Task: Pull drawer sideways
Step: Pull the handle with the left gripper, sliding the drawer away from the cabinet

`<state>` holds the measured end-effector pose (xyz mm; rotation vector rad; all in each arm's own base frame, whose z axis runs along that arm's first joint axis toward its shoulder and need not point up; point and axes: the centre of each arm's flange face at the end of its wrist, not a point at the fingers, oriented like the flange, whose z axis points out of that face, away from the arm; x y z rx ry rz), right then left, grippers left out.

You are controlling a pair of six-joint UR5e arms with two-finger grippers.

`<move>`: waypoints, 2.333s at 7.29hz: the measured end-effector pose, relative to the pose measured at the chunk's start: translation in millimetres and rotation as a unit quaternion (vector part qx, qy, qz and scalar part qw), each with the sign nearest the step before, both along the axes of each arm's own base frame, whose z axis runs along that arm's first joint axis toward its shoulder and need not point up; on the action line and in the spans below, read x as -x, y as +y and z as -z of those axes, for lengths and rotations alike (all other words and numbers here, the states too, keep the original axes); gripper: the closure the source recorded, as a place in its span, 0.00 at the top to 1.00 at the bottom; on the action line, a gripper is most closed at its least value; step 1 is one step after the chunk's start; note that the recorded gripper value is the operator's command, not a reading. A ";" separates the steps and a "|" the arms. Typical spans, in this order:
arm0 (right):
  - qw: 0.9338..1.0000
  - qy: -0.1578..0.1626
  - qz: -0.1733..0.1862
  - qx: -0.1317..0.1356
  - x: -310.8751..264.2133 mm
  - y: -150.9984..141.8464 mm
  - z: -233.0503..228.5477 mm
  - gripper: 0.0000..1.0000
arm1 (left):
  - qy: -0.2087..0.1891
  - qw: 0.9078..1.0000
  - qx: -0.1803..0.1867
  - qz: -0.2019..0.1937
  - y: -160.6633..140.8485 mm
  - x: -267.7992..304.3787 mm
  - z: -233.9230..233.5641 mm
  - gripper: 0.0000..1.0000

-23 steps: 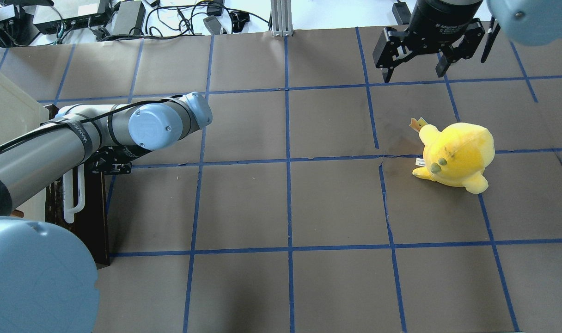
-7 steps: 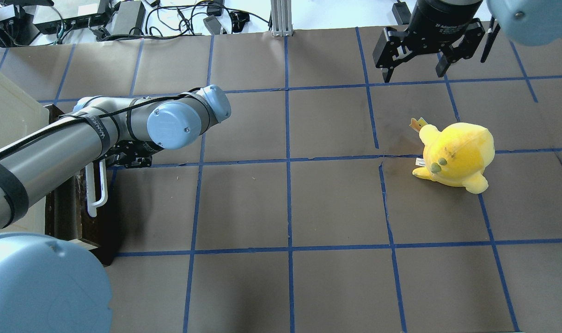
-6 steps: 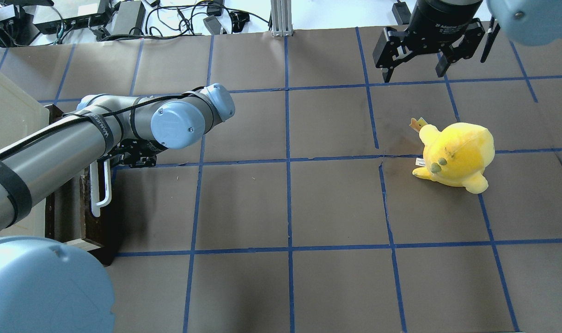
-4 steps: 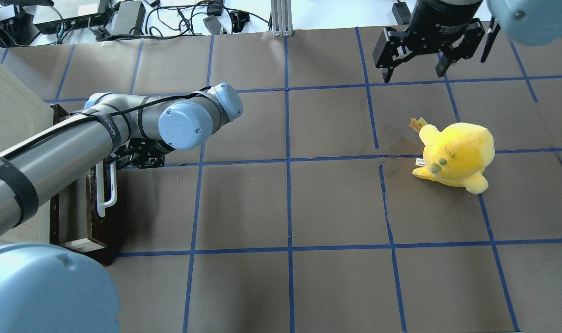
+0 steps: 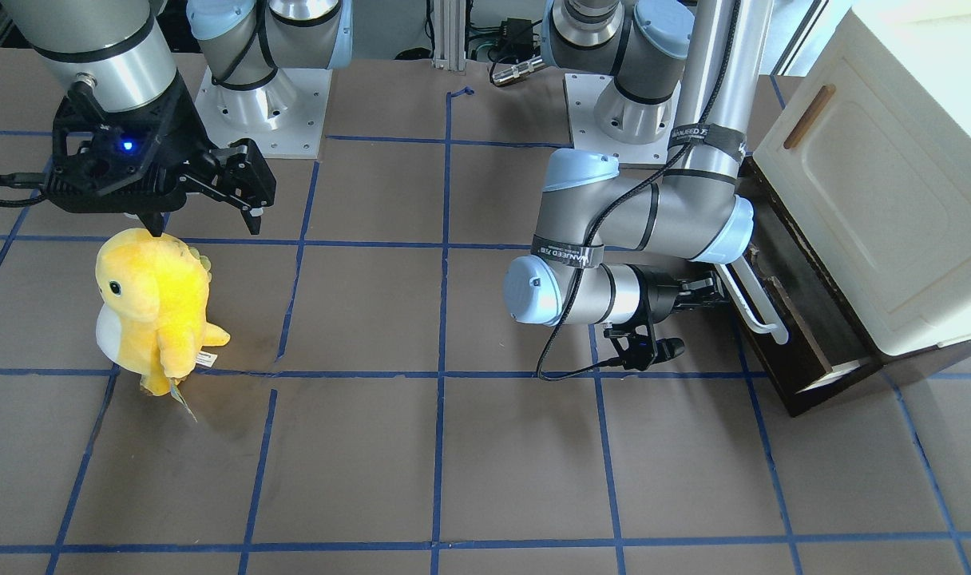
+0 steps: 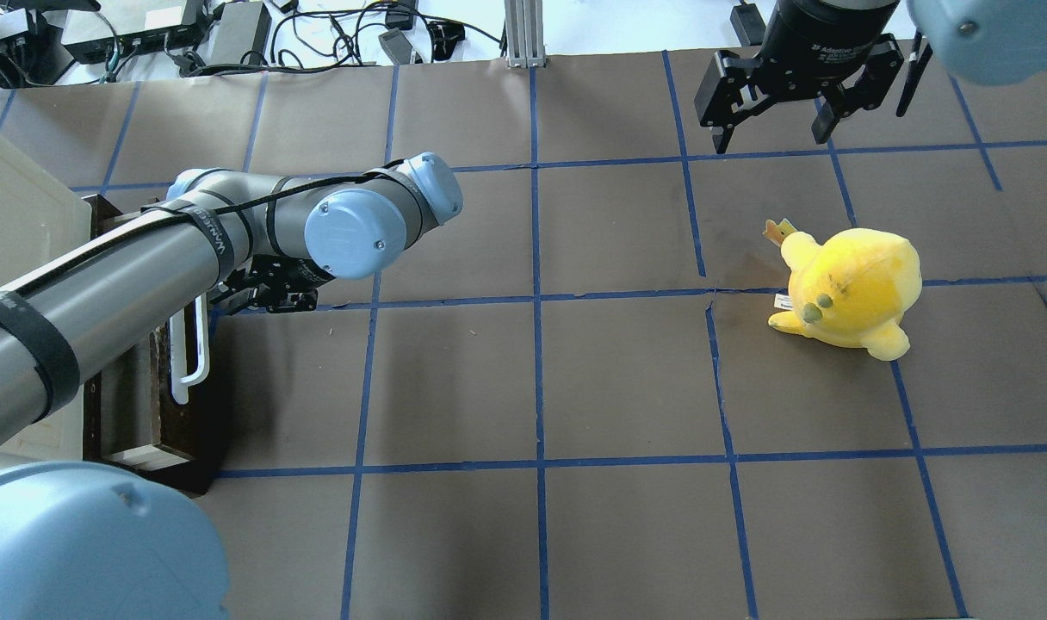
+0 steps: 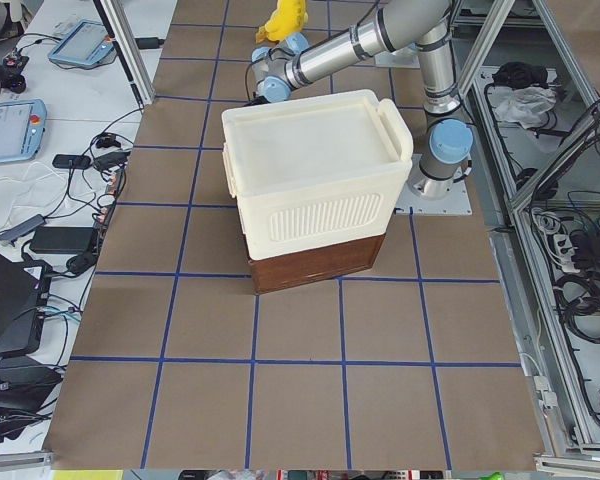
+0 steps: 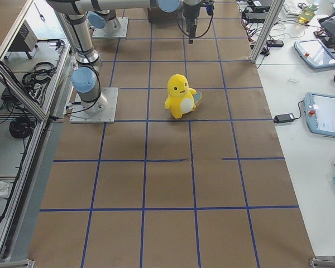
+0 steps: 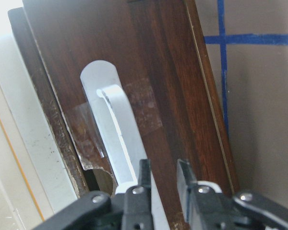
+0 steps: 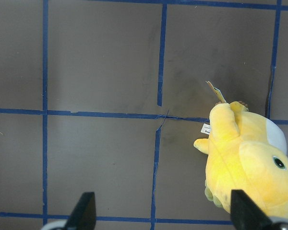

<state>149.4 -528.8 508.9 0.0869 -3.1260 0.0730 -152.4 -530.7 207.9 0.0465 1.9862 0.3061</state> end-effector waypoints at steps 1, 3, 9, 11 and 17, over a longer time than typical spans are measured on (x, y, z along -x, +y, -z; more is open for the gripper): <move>1.000 0.000 0.000 0.000 0.0 0.0 0.0 1.00 | -0.001 1.000 -0.003 0.004 -0.2 0.0 -1.6 0.41; 1.000 0.000 0.000 0.000 0.0 0.0 -0.1 1.00 | 0.004 1.000 -0.018 0.017 -2.6 0.1 -11.1 0.68; 1.000 0.000 0.000 0.000 0.0 0.0 0.0 1.00 | -0.008 0.999 -0.032 0.005 4.9 -18.4 6.3 0.65; 1.000 0.000 0.000 0.000 0.0 0.0 0.0 1.00 | -0.012 0.999 -0.032 0.005 5.6 -20.5 7.6 0.52; 1.000 0.000 0.000 0.000 0.0 0.0 0.0 1.00 | -0.015 0.999 -0.032 0.005 4.6 -25.0 7.6 0.36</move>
